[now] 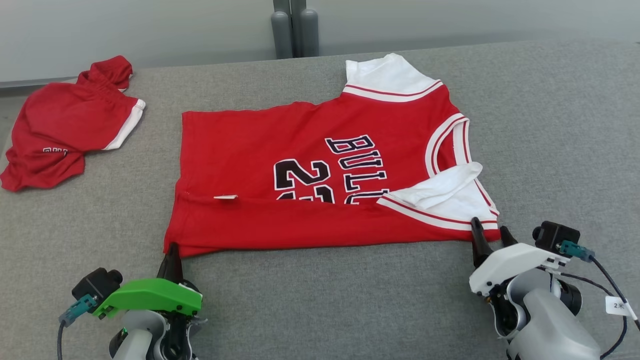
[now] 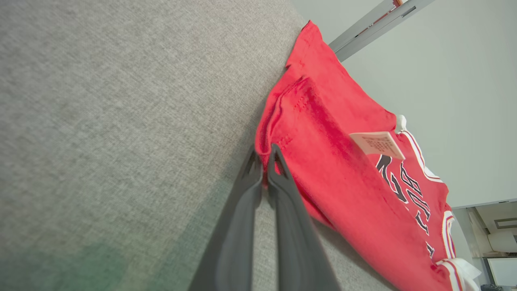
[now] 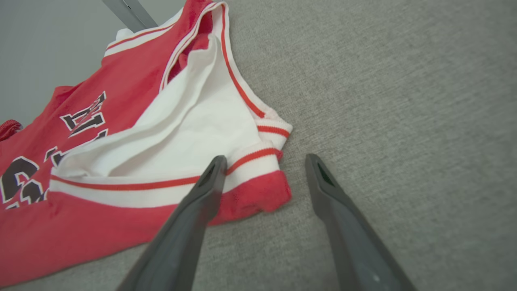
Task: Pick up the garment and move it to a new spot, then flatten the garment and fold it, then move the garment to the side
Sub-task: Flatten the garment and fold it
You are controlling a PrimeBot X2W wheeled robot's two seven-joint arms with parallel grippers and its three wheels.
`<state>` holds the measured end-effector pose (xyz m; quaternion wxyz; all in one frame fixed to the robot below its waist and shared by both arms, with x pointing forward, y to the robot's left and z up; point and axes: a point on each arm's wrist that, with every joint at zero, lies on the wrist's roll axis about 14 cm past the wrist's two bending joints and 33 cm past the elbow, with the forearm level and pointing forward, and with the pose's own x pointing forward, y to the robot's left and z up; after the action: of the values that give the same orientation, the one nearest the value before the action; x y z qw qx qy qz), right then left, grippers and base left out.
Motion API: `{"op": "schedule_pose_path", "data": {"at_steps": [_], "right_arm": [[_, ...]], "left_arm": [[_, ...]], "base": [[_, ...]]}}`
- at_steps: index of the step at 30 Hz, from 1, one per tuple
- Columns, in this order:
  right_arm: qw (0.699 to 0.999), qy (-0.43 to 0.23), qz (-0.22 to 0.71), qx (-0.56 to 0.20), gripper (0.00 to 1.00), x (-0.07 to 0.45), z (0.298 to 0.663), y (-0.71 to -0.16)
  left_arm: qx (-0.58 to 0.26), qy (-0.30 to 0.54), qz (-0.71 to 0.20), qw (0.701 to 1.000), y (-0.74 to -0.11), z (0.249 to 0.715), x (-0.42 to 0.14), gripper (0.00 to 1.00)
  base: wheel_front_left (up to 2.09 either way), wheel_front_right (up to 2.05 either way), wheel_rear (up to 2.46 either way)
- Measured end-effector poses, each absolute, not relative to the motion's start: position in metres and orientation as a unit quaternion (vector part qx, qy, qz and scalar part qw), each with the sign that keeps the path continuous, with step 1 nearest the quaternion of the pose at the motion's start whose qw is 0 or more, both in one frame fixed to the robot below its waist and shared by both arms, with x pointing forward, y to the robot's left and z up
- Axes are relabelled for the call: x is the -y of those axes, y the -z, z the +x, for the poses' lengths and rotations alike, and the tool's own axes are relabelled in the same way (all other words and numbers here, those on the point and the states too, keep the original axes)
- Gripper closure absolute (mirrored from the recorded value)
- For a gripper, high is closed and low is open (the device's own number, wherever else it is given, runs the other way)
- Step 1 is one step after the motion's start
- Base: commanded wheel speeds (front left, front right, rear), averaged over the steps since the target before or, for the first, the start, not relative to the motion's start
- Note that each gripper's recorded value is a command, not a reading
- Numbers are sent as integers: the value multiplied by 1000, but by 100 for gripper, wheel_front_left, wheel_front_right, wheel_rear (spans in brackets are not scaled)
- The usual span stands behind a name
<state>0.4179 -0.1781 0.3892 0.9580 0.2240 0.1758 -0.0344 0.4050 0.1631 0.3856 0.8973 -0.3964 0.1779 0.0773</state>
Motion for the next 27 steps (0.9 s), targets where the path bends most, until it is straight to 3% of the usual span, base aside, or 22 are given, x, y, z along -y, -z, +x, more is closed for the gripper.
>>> {"op": "schedule_pose_path", "data": {"at_steps": [2, 3, 4, 6, 18, 27], "right_arm": [[955, 28, 227, -188, 0, 173, 423, -387], [953, 25, 231, -193, 18, 170, 425, -387], [950, 24, 239, -200, 53, 168, 427, -386], [946, 17, 246, -212, 100, 163, 432, -387], [955, 9, 254, -150, 100, 184, 455, -431], [949, 22, 269, -161, 100, 209, 416, -422]], "left_arm": [[-178, -81, -396, 897, -384, 404, -165, 100], [-178, -82, -396, 897, -384, 404, -165, 100], [-177, -83, -396, 897, -384, 404, -166, 100], [-172, -78, -395, 899, -386, 405, -166, 100], [-91, -18, -396, 913, -436, 422, -159, 100], [-129, -8, -397, 909, -423, 381, -146, 100]], "base": [[0, 0, 0], [0, 0, 0], [0, 0, 0], [0, 0, 0], [0, 0, 0], [0, 0, 0]]}}
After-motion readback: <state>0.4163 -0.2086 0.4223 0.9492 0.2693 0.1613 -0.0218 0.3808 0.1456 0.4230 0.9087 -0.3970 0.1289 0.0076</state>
